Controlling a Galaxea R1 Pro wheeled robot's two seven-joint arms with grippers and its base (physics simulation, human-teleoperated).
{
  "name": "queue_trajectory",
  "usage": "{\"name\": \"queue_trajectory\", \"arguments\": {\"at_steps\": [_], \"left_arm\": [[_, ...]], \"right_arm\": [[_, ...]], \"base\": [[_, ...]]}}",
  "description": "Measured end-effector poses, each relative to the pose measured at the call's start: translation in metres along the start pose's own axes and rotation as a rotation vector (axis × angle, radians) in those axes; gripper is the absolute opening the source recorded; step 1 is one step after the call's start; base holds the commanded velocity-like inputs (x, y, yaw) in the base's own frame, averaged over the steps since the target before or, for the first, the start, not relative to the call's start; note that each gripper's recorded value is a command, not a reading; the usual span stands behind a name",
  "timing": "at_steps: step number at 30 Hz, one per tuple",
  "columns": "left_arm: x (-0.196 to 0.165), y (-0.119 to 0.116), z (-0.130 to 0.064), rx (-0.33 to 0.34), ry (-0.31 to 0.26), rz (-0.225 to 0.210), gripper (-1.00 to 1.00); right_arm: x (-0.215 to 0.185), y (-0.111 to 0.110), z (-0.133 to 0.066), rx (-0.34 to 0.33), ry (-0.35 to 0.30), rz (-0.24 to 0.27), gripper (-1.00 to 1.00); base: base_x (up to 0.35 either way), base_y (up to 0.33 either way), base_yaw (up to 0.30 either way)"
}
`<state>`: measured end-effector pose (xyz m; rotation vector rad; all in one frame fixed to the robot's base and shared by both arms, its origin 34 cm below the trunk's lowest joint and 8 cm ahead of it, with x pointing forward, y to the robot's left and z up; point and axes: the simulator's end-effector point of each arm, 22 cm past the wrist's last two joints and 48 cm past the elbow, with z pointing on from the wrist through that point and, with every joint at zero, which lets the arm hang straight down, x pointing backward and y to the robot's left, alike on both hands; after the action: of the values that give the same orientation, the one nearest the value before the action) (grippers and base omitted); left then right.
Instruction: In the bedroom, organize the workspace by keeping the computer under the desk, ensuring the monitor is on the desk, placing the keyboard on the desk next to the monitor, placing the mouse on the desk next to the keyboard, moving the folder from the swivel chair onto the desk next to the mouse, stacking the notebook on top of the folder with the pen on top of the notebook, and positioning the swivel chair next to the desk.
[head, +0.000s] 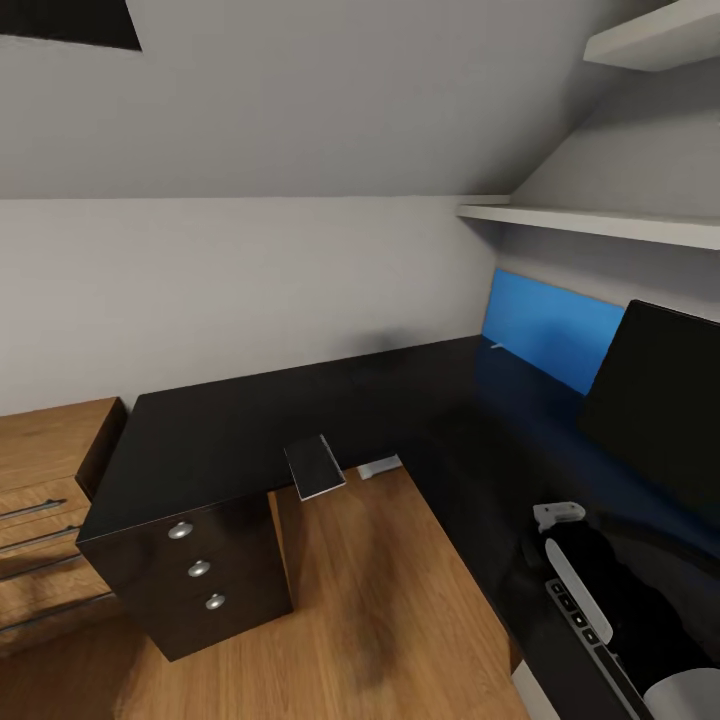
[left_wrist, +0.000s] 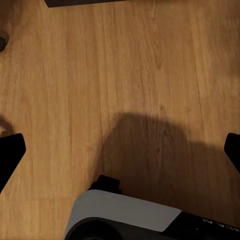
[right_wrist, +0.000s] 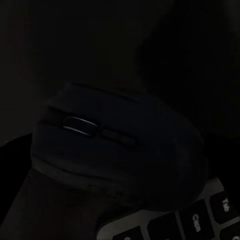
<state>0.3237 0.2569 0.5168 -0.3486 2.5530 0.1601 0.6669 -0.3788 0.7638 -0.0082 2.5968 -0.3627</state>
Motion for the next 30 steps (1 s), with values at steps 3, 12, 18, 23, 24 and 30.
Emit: {"name": "queue_trajectory", "arguments": {"at_steps": [3, 12, 18, 23, 24, 30], "left_arm": [[0.0, 0.0, 0.0, 0.0, 0.0, 0.0, 1.0], [0.0, 0.001, 0.0, -0.001, 0.001, -0.001, 1.0], [0.0, 0.001, 0.0, -0.003, -0.001, -0.002, 1.0], [-0.002, 0.001, 0.0, -0.003, -0.011, -0.004, 1.0], [-0.003, 0.001, 0.0, -0.003, -0.012, -0.004, 1.0], [-0.003, 0.001, 0.0, -0.003, -0.014, -0.005, 1.0]], "right_arm": [[0.0, 0.0, 0.0, 0.0, 0.0, 0.0, 1.0], [0.001, 0.0, 0.001, 0.0, 0.003, 0.001, 1.0], [0.0, -0.001, 0.001, 0.002, 0.0, 0.002, 1.0], [-0.017, -0.001, -0.004, 0.001, -0.066, 0.019, 1.0], [-0.022, -0.001, -0.005, 0.0, -0.084, 0.023, 1.0], [-0.056, 0.003, -0.023, -0.01, -0.206, 0.043, 1.0]], "base": [[0.0, 0.0, 0.0], [0.0, 0.0, 0.0], [0.0, 0.0, 0.0], [0.0, 0.0, 0.0], [0.0, 0.0, 0.0], [0.0, 0.0, 0.0]]}}
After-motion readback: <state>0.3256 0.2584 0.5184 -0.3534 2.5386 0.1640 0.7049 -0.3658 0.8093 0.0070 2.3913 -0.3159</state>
